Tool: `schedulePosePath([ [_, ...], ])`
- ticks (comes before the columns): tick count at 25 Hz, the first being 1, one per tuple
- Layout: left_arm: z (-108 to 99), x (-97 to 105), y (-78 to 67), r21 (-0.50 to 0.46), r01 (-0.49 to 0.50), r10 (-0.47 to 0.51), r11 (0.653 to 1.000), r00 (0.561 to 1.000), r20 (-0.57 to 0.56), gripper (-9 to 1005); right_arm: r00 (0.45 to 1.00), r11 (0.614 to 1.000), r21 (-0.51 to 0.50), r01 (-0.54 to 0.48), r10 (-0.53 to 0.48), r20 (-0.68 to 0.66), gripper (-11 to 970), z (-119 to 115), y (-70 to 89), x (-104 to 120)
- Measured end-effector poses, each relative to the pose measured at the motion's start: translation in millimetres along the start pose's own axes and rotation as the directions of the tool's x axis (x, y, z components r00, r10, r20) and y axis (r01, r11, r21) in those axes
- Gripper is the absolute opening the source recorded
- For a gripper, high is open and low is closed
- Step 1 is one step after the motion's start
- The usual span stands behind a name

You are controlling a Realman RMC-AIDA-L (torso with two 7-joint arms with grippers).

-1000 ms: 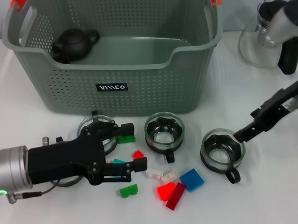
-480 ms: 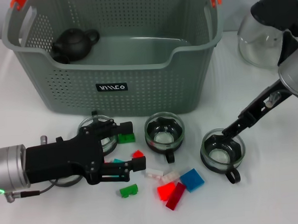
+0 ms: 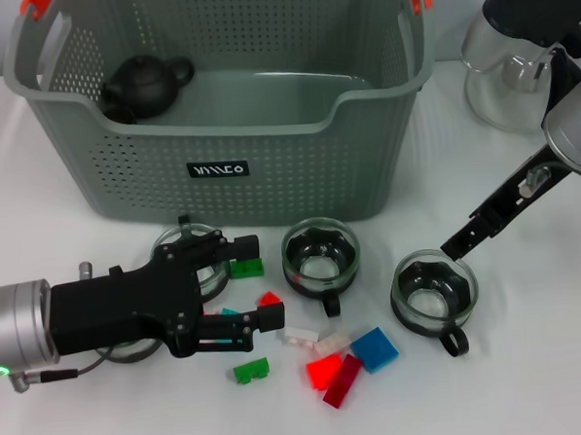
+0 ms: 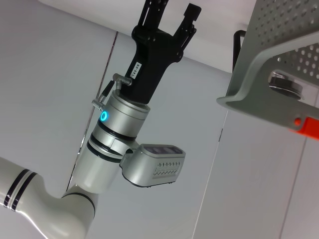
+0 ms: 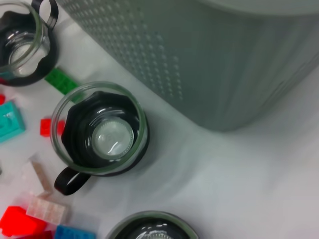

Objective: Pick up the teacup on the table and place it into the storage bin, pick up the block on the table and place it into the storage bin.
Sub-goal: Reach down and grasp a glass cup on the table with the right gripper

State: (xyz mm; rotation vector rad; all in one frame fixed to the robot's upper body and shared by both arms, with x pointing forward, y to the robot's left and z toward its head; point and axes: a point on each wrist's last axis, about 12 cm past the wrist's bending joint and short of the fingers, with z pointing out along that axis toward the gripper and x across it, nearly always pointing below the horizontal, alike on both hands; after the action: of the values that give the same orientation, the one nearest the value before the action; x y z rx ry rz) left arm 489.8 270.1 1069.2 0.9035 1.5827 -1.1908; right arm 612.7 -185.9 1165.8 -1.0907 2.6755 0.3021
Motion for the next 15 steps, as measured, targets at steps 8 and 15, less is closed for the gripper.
schedulePosePath([
  [8,-0.4,0.5,-1.6,0.007,0.004,-0.004,1.000,1.000,0.007,936,1.000,1.000,0.013,-0.002,0.003,-0.021,880,-0.6,-2.2,2.6],
  [15,0.3,0.0,-1.4,0.010,0.004,-0.004,1.000,1.000,0.008,936,1.000,0.999,0.031,0.013,-0.012,-0.014,880,3.3,-1.0,-0.3],
])
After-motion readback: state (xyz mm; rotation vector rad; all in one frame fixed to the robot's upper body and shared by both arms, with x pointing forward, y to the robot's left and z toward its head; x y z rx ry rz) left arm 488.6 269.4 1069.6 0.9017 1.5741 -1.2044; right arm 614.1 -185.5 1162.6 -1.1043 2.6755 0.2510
